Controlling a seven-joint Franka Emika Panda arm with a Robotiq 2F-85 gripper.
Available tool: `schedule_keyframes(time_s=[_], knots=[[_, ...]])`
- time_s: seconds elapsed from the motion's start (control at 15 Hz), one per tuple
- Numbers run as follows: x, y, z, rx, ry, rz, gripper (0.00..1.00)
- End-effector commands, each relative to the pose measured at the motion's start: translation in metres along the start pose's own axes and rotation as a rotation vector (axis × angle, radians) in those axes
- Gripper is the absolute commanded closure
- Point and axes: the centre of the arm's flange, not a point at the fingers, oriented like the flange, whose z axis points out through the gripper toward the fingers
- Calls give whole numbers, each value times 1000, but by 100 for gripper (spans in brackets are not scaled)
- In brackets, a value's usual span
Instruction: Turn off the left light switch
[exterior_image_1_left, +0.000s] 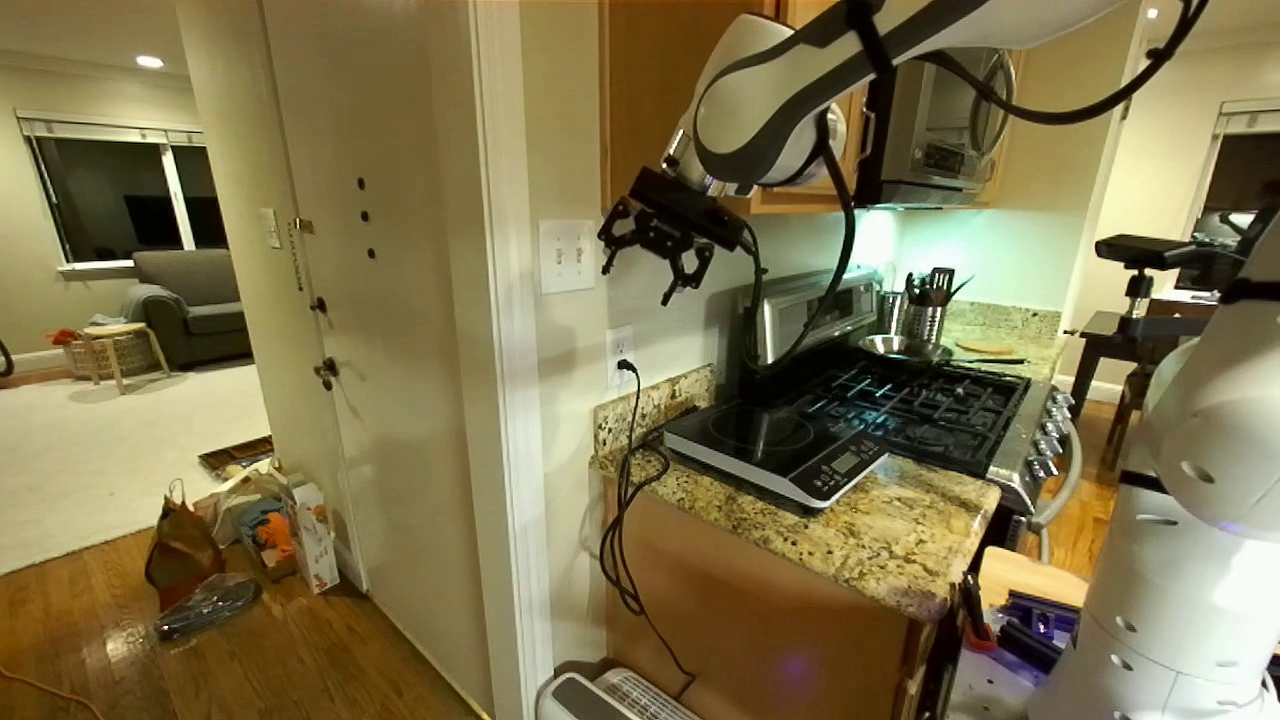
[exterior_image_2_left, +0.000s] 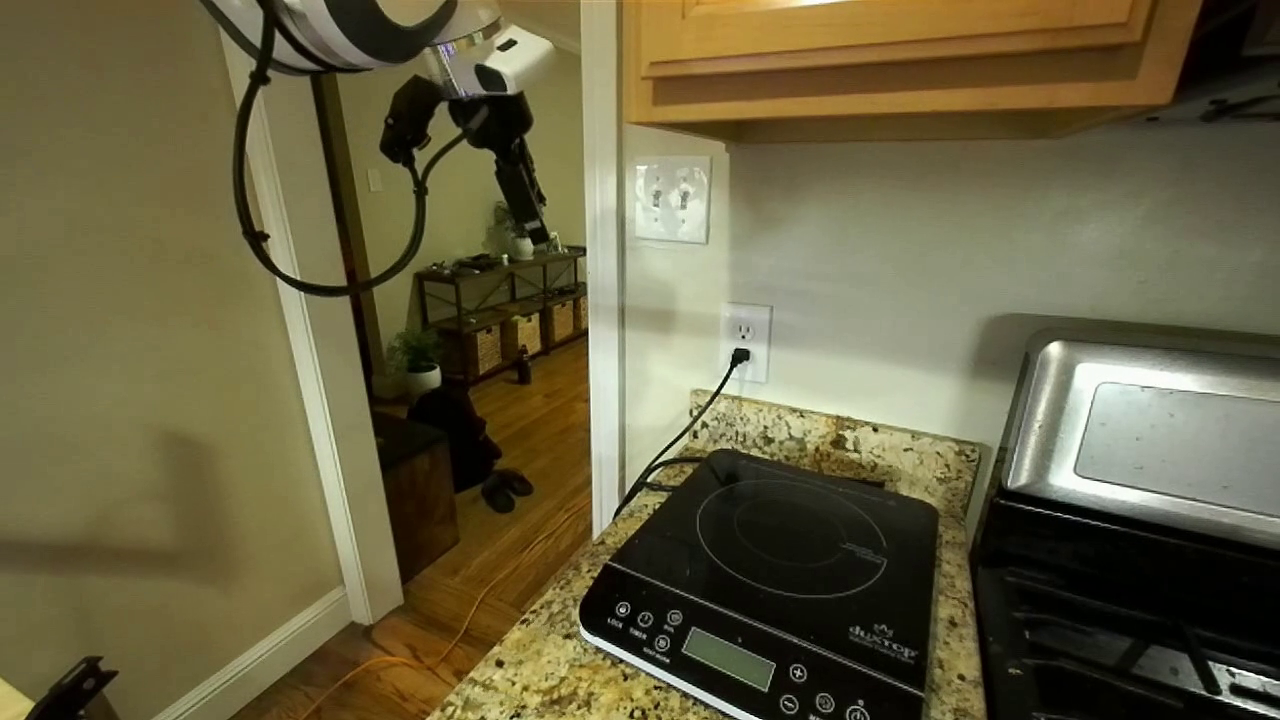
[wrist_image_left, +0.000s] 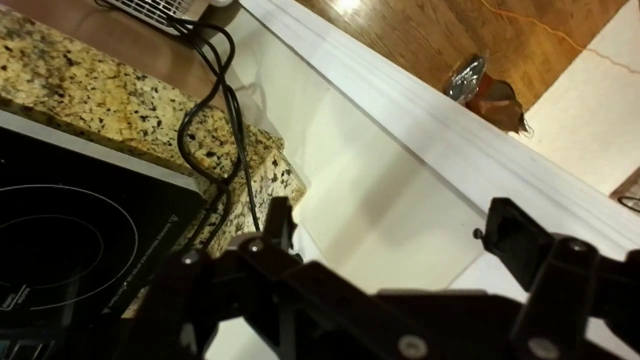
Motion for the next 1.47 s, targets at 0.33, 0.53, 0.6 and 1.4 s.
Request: schedule_keyframes(time_s=[0.33,0.53,0.6,1.4], knots=[[12,3,1,37,45,68,0],[20,-2,6,77,113,165,0],[25,-3,8,95,127,212,0],[50,5,32,149,178,420,0]])
